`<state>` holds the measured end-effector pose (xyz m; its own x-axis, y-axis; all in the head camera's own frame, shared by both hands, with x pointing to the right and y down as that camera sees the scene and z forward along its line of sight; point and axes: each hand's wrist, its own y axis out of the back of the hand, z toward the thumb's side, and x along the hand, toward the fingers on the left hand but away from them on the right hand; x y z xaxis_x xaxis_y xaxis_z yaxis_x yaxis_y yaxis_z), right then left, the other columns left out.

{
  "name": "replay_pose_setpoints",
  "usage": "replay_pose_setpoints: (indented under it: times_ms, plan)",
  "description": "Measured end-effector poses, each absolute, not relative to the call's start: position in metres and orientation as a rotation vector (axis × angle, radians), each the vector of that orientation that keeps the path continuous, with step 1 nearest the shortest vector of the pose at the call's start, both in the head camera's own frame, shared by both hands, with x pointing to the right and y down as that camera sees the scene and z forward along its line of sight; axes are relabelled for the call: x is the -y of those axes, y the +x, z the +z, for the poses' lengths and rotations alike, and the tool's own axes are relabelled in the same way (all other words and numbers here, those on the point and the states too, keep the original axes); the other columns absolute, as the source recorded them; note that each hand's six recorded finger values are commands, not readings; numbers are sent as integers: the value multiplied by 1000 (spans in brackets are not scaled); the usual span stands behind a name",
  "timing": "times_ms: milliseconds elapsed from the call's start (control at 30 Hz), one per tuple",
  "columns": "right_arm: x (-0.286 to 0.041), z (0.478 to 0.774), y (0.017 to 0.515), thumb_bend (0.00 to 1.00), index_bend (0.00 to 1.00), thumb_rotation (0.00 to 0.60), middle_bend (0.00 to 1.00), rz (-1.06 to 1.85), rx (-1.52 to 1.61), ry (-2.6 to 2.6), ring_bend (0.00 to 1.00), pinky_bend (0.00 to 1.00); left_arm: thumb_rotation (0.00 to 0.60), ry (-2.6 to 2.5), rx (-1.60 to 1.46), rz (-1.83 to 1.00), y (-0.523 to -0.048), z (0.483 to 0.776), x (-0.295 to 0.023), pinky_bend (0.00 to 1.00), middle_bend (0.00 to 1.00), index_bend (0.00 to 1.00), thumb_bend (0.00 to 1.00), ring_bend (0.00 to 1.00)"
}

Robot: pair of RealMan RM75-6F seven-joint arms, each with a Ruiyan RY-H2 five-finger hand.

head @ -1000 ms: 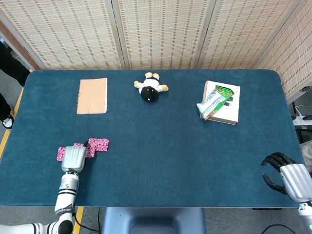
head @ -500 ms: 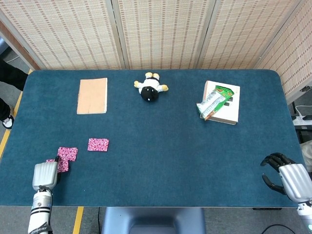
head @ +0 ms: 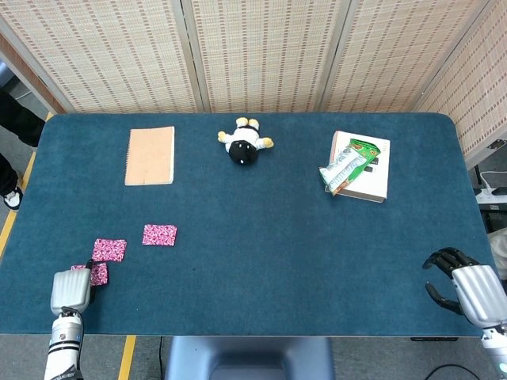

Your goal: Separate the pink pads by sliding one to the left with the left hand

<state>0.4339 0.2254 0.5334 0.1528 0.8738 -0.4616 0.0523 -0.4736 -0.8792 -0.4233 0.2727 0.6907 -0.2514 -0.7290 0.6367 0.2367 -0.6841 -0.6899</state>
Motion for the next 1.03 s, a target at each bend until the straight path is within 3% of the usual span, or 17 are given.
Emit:
replay_pose_setpoints:
  times_ms: [433,633,733,800,900,1033]
  plan:
    - [-226,534,433,232,453,600,365,1405,892,-1692,253,487,600,-1376,-612,-1995,-422,691,-276,1000,1000,182,367,1000]
    - [-226,534,433,232,453,600,365,1403,892,-1692,253,487,600,-1416,-681,-1876,-406,667,-265,1000,982,261,361,1000]
    - [-226,535,433,231,453,600,365,1405,889,-1693,253,487,600,-1441,-731,-1742,-394,647,-253,908,795,285,358,865]
    - [-226,535,433,232,453,600,365,1405,889,-1691,253,487,600,-1467,-759,-1652,-389,635,-246,684,557,247,357,582]
    - [-225,536,433,233,453,600,365,1409,888,-1688,253,487,600,-1529,-793,-1533,-387,618,-240,403,320,155,358,353]
    - [-225,539,432,232,453,600,365,1417,877,-1683,253,487,600,-1600,-818,-1446,-398,603,-241,369,271,115,357,314]
